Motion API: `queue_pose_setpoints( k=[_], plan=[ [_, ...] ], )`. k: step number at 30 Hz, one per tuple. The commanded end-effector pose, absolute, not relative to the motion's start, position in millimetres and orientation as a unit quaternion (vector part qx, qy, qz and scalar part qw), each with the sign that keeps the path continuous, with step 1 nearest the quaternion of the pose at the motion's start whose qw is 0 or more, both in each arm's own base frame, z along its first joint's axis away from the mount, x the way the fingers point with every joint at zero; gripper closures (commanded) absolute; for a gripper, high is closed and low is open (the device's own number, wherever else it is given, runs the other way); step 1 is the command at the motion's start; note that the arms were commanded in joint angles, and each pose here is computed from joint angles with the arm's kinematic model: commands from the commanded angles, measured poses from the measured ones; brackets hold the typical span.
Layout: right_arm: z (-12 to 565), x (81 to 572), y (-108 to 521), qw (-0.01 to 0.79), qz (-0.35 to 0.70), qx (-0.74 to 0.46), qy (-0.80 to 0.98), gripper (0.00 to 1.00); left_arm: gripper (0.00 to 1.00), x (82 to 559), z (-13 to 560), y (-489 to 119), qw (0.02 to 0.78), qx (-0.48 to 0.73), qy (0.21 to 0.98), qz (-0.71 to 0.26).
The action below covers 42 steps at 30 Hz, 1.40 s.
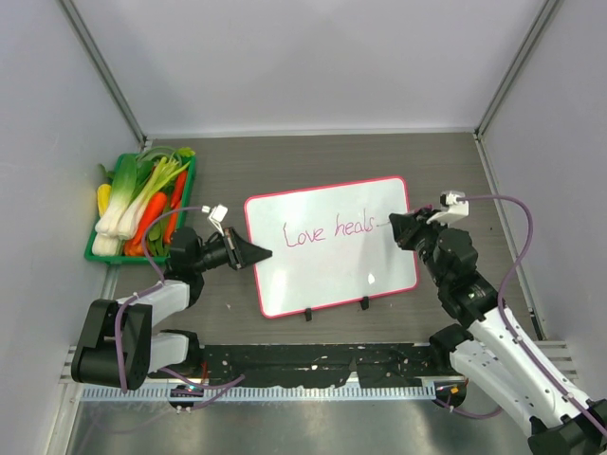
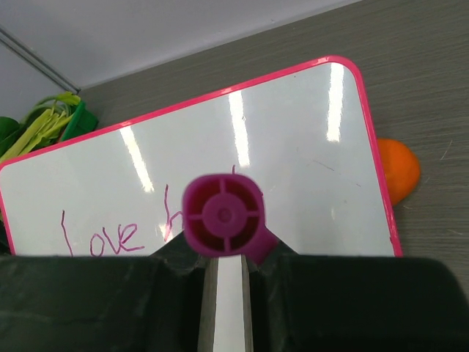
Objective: Write a sentence on the whiteboard
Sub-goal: Write on the whiteboard with the whiteboard.
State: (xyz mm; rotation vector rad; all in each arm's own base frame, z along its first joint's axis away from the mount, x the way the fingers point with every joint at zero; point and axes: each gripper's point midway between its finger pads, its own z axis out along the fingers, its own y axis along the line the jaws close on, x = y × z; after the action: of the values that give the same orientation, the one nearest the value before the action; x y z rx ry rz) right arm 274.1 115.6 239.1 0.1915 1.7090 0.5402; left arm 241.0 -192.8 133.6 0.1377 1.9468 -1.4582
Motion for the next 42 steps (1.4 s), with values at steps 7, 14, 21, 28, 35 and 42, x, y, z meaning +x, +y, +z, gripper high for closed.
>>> queue_pose_setpoints(
  k=[7,14,21,28,35,42],
  plan=[
    [222,291,95,0.618,0.159,0.103,0.763,0.99,1.0,250,116,-187,0.367,0.056,0.769,-0.52],
    [222,305,85,0.619,0.154,0.115,0.762,0.99,1.0,251,117,-188,0.367,0.057,0.768,-0.521],
    [227,312,82,0.624,0.176,0.123,0.751,0.99,1.0,252,116,-187,0.367,0.053,0.771,-0.518],
    [236,308,87,0.627,0.192,0.113,0.747,0.99,0.83,259,103,-177,0.362,0.021,0.8,-0.477],
    [242,304,88,0.629,0.197,0.107,0.744,0.99,0.43,262,112,-163,0.399,0.001,0.806,-0.437],
    [251,300,92,0.634,0.212,0.099,0.737,0.99,0.23,268,148,-144,0.463,-0.032,0.795,-0.392]
  ],
)
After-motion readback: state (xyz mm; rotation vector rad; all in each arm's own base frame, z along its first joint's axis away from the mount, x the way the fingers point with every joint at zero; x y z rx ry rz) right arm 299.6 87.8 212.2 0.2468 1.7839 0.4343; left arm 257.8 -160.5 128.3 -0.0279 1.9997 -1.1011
